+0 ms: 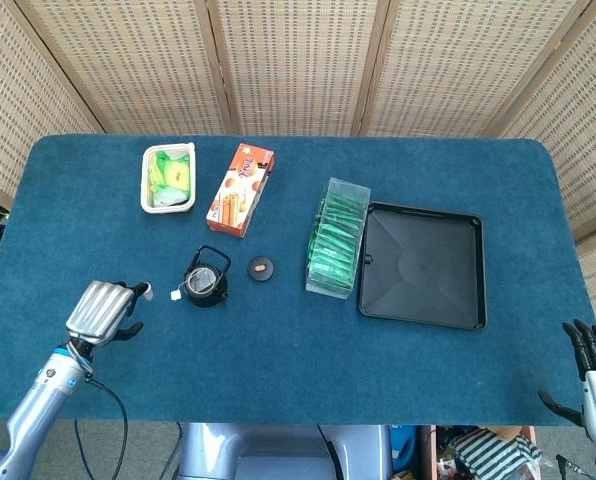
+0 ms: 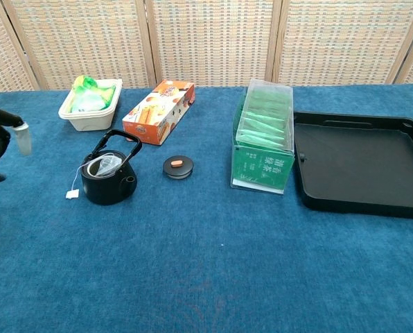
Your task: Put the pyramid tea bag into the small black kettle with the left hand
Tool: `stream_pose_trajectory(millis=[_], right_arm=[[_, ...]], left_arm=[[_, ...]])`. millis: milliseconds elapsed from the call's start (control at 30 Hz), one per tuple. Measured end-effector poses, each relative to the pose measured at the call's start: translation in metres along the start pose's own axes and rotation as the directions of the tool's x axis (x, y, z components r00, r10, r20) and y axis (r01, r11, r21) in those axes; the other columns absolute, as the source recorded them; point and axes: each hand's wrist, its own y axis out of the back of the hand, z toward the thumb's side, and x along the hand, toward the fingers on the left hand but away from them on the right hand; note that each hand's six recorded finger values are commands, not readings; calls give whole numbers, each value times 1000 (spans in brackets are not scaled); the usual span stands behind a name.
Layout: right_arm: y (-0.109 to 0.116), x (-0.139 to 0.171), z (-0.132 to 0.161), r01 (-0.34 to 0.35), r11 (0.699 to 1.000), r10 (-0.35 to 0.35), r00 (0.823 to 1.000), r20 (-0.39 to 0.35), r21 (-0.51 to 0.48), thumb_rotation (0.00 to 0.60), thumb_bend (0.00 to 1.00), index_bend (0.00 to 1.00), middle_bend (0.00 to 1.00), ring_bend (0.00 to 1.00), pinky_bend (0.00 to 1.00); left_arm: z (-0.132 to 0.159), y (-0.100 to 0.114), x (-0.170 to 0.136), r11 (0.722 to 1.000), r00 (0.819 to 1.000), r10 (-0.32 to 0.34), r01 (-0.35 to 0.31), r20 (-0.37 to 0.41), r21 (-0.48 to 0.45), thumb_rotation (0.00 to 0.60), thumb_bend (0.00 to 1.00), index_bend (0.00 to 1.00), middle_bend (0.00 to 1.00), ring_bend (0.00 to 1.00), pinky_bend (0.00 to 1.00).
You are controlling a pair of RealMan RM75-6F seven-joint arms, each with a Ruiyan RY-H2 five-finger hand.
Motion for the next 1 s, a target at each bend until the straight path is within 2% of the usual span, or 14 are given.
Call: stream_pose_trajectory(millis=[100, 167, 333, 500, 1000], right_arm=[[0, 0, 0, 0, 1000, 0, 1000, 0, 0, 600, 19, 107, 150, 0, 64], [0, 1, 0, 0, 1000, 0, 1000, 1, 0, 600, 19, 107, 150, 0, 64], [0, 2, -1, 0, 1000, 0, 1000, 5, 1, 600, 19, 107, 150, 0, 64], [0, 3, -1, -2, 1000, 2, 1000, 8, -1, 600, 19, 107, 151, 0, 64], [-1, 5, -4, 1, 1000, -1, 1000, 17, -5, 600, 19, 107, 156, 0, 64]], left_arm=[[4, 2, 8, 1000, 1000, -14, 14, 27, 23, 600, 949, 405, 647, 546, 632], [7, 2, 12, 999, 999, -31, 29, 43, 38, 600, 998, 388, 650, 547, 632], [14, 3, 24, 991, 992, -96, 88, 82, 97, 600, 1000, 327, 657, 555, 632], [18, 6, 37, 980, 985, -147, 133, 86, 152, 600, 1000, 296, 673, 570, 635], [33, 6, 63, 952, 967, -244, 223, 76, 210, 600, 1000, 270, 684, 578, 638]])
